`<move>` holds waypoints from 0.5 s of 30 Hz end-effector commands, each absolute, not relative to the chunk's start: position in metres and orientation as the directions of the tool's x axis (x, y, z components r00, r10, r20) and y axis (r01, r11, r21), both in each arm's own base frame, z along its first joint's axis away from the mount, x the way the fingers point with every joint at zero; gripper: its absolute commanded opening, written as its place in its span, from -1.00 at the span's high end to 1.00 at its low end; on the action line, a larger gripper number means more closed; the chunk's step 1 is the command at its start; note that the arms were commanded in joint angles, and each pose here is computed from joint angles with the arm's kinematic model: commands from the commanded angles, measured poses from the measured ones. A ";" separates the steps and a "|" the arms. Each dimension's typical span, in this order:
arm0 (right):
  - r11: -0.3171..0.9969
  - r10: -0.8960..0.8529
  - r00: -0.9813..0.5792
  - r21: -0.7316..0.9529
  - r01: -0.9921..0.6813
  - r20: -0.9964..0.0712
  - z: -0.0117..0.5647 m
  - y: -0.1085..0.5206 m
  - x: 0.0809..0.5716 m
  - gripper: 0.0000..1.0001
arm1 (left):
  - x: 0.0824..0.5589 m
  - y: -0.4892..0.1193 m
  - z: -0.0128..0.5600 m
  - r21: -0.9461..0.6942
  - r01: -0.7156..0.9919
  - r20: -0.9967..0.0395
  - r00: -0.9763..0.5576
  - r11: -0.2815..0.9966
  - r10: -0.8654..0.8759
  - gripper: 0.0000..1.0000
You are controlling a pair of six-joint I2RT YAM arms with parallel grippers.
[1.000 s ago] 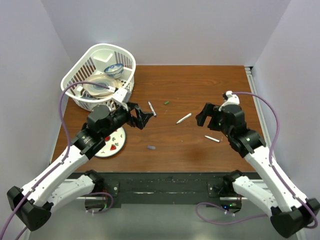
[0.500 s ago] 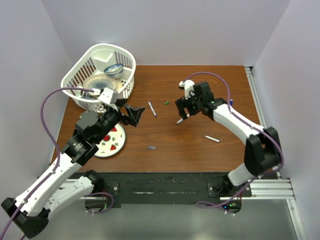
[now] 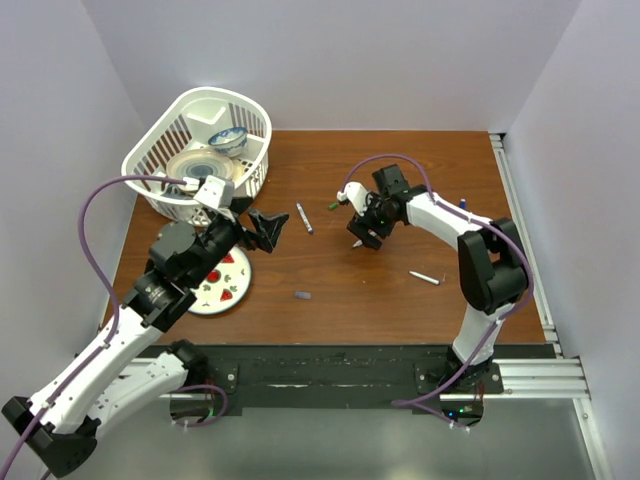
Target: Insert the pens into the pen caps
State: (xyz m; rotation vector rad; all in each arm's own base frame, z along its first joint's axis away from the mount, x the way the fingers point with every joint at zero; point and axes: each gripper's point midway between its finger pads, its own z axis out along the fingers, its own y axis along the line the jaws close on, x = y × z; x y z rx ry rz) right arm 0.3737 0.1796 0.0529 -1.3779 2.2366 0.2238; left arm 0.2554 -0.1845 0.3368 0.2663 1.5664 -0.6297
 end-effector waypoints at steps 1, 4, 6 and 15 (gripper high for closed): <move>0.363 -0.841 -0.203 -0.247 -0.898 -0.501 0.065 0.177 0.387 -0.55 | 0.258 -0.186 0.349 -0.218 0.538 -0.974 -0.073 0.814 -0.213 -0.99; 0.357 -0.839 -0.191 -0.251 -0.900 -0.509 0.062 0.181 0.391 -0.56 | 0.256 -0.188 0.351 -0.218 0.553 -0.974 -0.071 0.804 -0.214 -0.99; 0.340 -0.838 -0.180 -0.235 -0.911 -0.515 0.059 0.186 0.392 -0.57 | 0.255 -0.188 0.353 -0.216 0.556 -0.974 -0.065 0.803 -0.217 -0.98; 0.304 -0.865 -0.166 -0.230 -0.924 -0.474 0.043 0.186 0.401 -0.57 | 0.255 -0.185 0.354 -0.210 0.548 -0.975 -0.054 0.810 -0.216 -0.97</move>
